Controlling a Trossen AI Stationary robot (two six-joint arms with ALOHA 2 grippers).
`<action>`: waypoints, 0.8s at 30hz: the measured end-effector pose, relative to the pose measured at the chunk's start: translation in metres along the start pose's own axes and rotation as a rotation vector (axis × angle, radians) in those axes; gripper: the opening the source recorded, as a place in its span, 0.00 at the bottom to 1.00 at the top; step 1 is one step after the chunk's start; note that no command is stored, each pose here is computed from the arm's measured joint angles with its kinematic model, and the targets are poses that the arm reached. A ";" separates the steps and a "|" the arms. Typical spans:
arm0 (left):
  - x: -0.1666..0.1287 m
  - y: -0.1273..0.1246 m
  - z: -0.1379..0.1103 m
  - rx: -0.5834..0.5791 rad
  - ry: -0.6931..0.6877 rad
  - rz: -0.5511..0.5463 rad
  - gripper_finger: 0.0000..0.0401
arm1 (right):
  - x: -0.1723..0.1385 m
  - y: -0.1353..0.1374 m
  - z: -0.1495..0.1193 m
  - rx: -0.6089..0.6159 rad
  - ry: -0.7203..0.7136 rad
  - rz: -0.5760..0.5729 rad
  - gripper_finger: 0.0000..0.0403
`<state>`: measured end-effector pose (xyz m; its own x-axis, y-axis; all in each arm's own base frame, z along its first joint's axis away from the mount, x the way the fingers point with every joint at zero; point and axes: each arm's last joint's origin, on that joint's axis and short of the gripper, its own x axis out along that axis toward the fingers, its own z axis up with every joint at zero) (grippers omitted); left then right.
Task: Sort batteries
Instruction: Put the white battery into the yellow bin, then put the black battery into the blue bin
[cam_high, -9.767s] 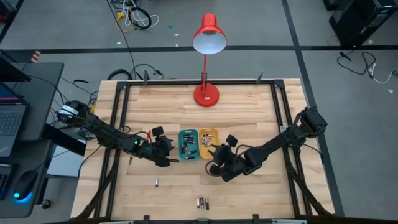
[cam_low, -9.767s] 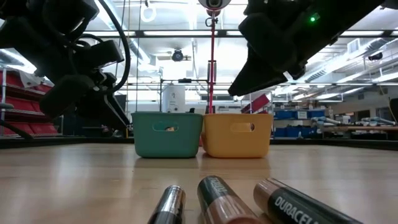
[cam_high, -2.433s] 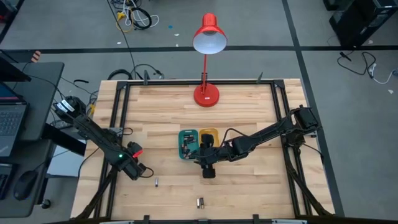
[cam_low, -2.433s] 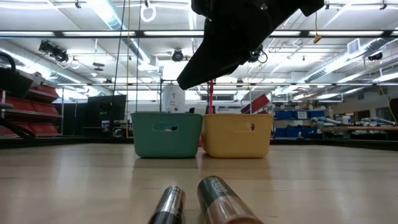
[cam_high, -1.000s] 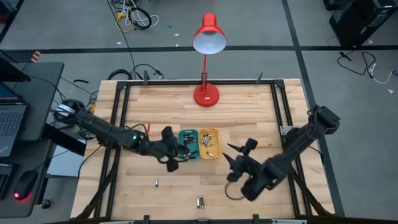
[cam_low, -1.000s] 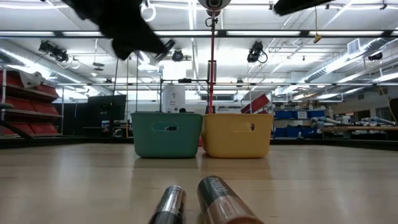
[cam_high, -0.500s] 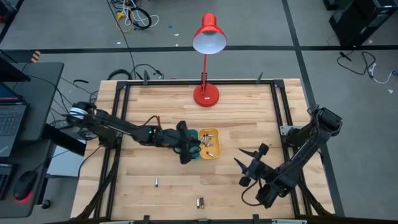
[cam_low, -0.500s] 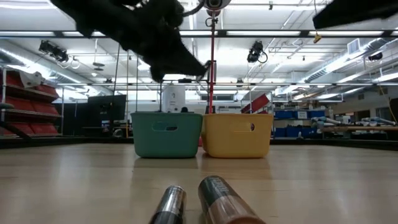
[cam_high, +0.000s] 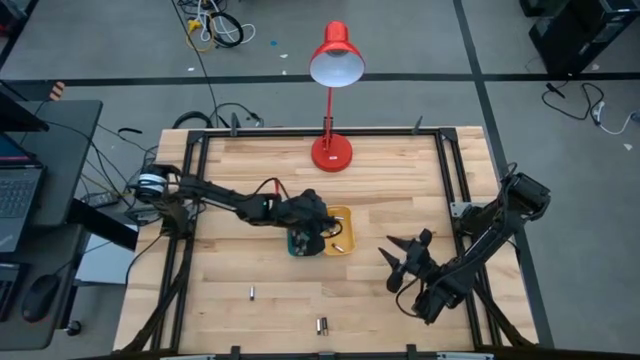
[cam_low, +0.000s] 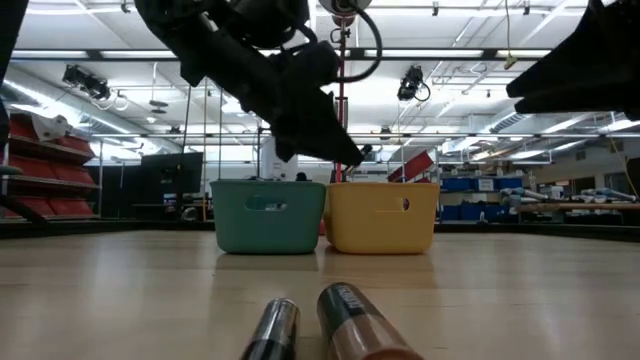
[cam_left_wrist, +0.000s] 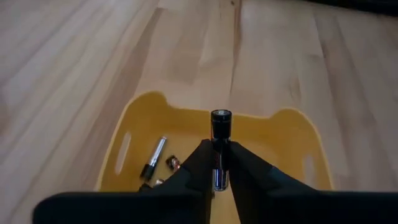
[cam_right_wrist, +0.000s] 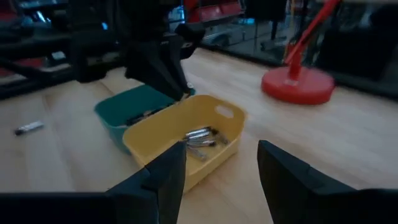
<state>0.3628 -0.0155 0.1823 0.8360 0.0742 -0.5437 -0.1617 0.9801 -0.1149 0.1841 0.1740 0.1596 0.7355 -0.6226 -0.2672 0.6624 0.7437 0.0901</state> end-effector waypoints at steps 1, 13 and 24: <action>0.002 0.001 0.000 -0.005 0.000 0.002 0.15 | 0.001 0.002 -0.001 0.026 0.015 0.006 0.46; 0.005 0.008 0.001 -0.007 0.007 0.018 0.38 | 0.002 0.014 -0.006 0.092 0.069 0.062 0.52; -0.032 -0.025 0.010 0.167 0.029 -0.113 0.41 | 0.011 0.034 -0.001 -0.028 0.184 0.172 0.64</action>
<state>0.3455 -0.0402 0.2106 0.8282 -0.0414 -0.5589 0.0240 0.9990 -0.0385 0.2144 0.1927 0.1584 0.7969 -0.4339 -0.4203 0.5240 0.8427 0.1235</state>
